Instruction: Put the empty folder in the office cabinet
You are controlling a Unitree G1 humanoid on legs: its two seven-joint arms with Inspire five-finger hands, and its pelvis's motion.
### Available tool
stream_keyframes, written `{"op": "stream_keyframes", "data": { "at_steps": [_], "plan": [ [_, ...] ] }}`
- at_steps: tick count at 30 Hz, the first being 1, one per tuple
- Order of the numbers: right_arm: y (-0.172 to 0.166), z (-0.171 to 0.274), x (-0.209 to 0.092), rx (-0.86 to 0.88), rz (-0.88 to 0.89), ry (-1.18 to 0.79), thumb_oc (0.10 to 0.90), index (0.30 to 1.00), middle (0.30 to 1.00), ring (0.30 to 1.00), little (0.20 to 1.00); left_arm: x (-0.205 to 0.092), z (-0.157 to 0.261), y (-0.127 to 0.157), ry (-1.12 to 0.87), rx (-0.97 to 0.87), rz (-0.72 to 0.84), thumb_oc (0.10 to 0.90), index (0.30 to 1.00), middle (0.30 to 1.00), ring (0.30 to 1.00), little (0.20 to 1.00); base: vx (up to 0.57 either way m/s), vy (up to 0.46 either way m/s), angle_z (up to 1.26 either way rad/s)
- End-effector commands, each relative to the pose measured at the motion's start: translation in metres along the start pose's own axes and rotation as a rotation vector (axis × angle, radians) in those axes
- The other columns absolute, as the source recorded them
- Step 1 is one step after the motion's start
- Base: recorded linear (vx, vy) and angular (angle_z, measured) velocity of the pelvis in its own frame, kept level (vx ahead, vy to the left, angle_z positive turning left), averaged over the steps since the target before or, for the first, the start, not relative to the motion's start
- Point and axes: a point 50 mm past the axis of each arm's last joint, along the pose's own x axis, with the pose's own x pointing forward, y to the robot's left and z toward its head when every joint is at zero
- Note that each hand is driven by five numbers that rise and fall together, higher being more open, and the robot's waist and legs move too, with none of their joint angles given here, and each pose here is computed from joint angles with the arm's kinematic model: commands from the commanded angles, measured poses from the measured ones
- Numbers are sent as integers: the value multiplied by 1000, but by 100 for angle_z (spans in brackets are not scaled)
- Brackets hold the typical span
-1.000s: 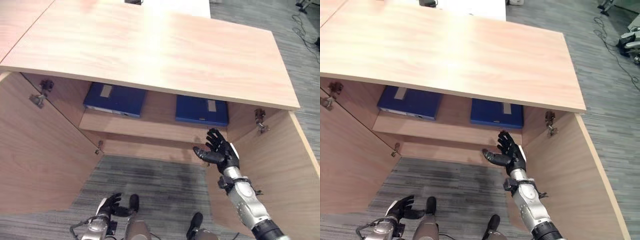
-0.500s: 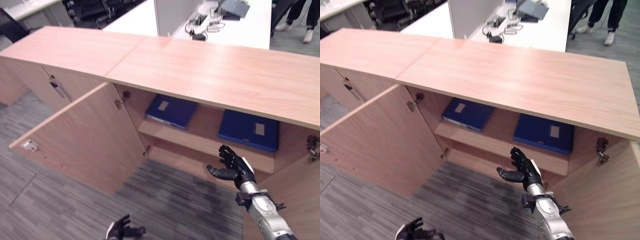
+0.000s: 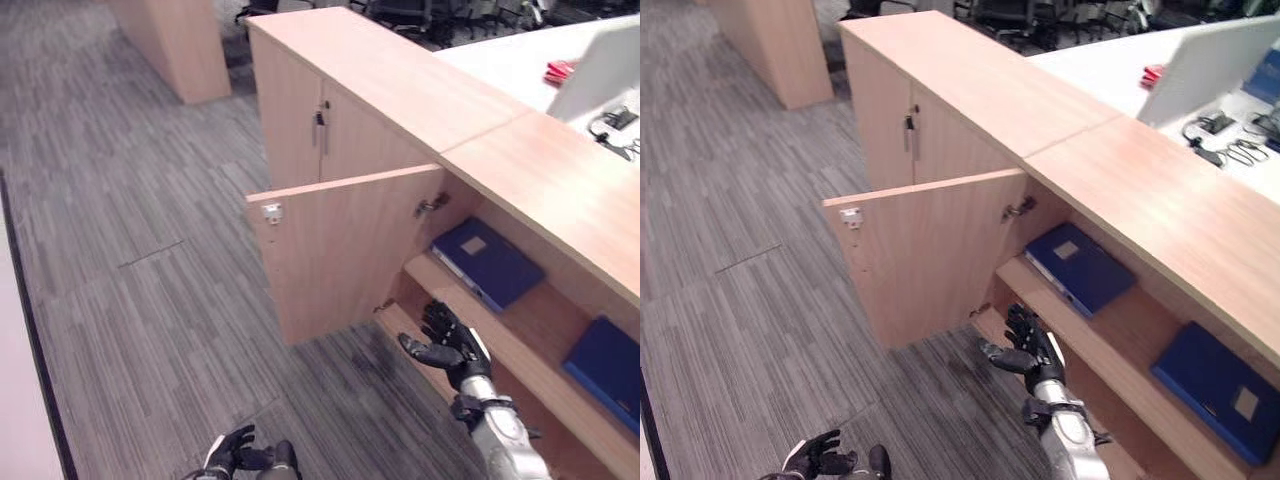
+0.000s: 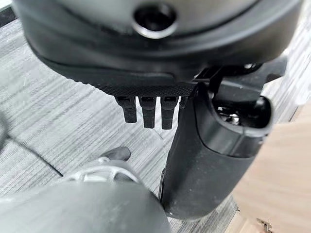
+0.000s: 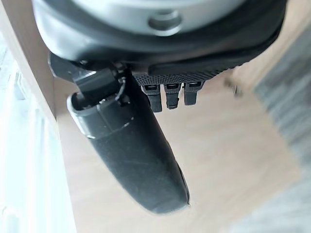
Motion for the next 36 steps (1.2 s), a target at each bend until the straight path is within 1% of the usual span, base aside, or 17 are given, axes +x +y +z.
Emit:
{"op": "stream_keyframes", "data": {
  "at_steps": [1, 4, 6, 9, 10, 11, 13, 16, 19, 24, 29, 30, 31, 32, 34, 35, 36],
  "plan": [
    [2, 60, 17, -45, 75, -246, 800, 900, 900, 900, 900, 3, 29, 17, -118, -11, 61, 800, 900, 900, 900, 900, 212, 524, 10],
    [-4, 62, 14, -57, 73, -250, 800, 900, 900, 900, 900, 4, 29, 10, -115, -21, 51, 800, 900, 900, 900, 900, 139, 275, 40],
    [-15, 61, 12, -49, 36, -243, 800, 900, 900, 900, 900, 4, 16, -2, -60, -10, 29, 800, 900, 900, 900, 900, 268, 126, 110],
    [-21, 60, 10, -48, 2, -244, 800, 900, 900, 900, 900, 5, 13, -5, -40, -2, 24, 800, 900, 900, 900, 900, 228, -74, 68],
    [-31, 59, 6, -37, -49, -248, 800, 900, 900, 900, 900, 6, 13, -11, -34, 20, -4, 800, 900, 900, 900, 900, 138, -79, 92],
    [-31, 59, 6, -36, -49, -249, 800, 900, 900, 900, 900, 6, 13, -11, -34, 20, -4, 800, 900, 900, 900, 900, 200, -104, 85],
    [-42, 50, -2, -27, -101, -217, 800, 900, 900, 900, 900, 4, 5, -23, -11, 73, -54, 800, 900, 900, 900, 900, 168, -78, 103],
    [-48, 45, -5, -35, -124, -197, 800, 900, 900, 900, 900, 3, 6, -31, -18, 78, -77, 800, 900, 900, 900, 900, 187, -94, 80],
    [-52, 38, -9, -29, -142, -165, 800, 900, 900, 900, 900, 4, 12, -36, -42, 62, -87, 800, 900, 900, 900, 900, 184, -121, 0],
    [-55, 46, -6, -51, -125, -172, 800, 900, 900, 900, 900, 5, 30, -37, -123, 32, -85, 800, 900, 900, 900, 900, 56, -114, 3],
    [-53, 50, -2, -67, -113, -181, 800, 900, 900, 900, 900, 6, 39, -38, -152, 23, -84, 800, 900, 900, 900, 900, 17, -60, 9],
    [-60, 59, 1, -79, -118, -198, 800, 900, 900, 900, 900, 1, 9, 8, -58, 49, -37, 800, 900, 900, 900, 900, 137, 101, -7],
    [-50, 58, 3, -88, -79, -193, 800, 900, 900, 900, 900, 6, 26, -6, -98, 41, -51, 800, 900, 900, 900, 900, 198, 122, -16],
    [-45, 53, 5, -79, -58, -174, 800, 900, 900, 900, 900, 6, 28, -5, -101, 30, -39, 800, 900, 900, 900, 900, 217, 62, -28],
    [-42, 43, 3, -84, -40, -136, 800, 900, 900, 900, 900, 6, 21, -5, -73, 28, -32, 800, 900, 900, 900, 900, 151, 28, -53],
    [-43, 39, 0, -87, -43, -116, 800, 900, 900, 900, 900, 4, 10, -9, -39, 42, -46, 800, 900, 900, 900, 900, 129, 39, -66],
    [-43, 39, 0, -88, -43, -116, 800, 900, 900, 900, 900, 4, 10, -9, -38, 42, -46, 800, 900, 900, 900, 900, 126, 59, -65]
  ]
}}
